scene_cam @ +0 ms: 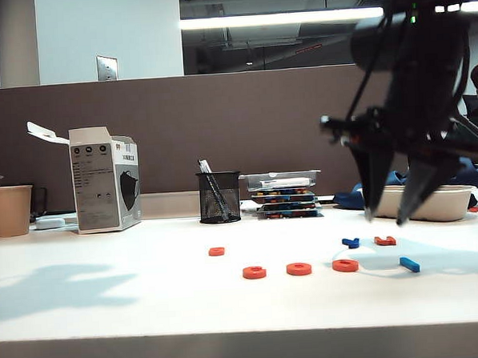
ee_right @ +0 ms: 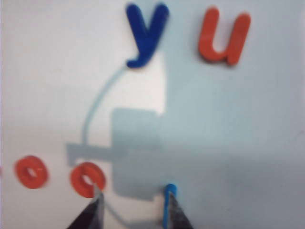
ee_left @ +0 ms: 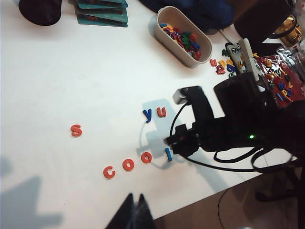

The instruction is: Select the appropriate letters from the row of letter magnets placed on the table to arrange into the word "cool".

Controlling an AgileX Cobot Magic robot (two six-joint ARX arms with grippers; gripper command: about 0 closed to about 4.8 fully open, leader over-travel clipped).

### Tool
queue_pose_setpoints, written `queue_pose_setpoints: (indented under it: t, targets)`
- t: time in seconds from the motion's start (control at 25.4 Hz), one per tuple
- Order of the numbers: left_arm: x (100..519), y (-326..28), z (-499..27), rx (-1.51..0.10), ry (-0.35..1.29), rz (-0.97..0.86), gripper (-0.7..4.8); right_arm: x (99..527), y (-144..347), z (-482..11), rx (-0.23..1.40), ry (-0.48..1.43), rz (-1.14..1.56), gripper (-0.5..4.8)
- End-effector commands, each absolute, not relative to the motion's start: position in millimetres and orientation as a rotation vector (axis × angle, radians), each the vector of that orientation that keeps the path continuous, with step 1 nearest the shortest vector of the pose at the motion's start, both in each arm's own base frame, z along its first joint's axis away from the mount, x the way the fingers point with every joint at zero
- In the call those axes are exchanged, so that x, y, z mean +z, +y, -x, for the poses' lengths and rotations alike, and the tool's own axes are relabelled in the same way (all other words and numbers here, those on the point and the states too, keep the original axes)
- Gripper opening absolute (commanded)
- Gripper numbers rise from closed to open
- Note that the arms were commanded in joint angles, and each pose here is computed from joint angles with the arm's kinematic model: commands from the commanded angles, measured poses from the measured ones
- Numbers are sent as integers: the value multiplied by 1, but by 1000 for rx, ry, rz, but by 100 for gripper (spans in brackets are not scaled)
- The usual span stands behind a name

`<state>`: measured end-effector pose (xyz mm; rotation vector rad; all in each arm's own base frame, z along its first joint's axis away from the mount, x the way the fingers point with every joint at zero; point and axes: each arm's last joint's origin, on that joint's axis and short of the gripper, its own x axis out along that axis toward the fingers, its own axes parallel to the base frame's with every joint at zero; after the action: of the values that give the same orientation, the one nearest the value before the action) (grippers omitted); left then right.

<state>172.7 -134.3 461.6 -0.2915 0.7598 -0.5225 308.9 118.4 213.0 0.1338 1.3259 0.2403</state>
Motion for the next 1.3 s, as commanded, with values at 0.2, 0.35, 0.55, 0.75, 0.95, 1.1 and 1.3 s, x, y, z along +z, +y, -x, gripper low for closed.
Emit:
queue_pose_setpoints:
  t: [0.2,0.35,0.55,0.75,0.95,1.1,1.3]
  targets:
    - [465,-134,-172,-534,730,298,-4,274,100,-304,292,1132,-109,-6]
    - [466,-134,-172,-535,723,300,-4,304,78,-291,277,1021,-117,-6]
    - [478,-137,-179,-587,561,270,-5,351,32,-255,184,848,-165,-6]
    - [492,-110,-202,-472,371,269,-5,379,2,-217,89,720,-197,-6]
    - [495,-63,-218,-303,317,244,-5,386,-9,-193,40,663,-199,-6]
    - [495,-27,-216,-219,328,240,-5,384,-14,-175,9,644,-209,-6]
    - [495,-2,-176,-25,334,191,-5,366,-11,-146,8,619,-209,-6]
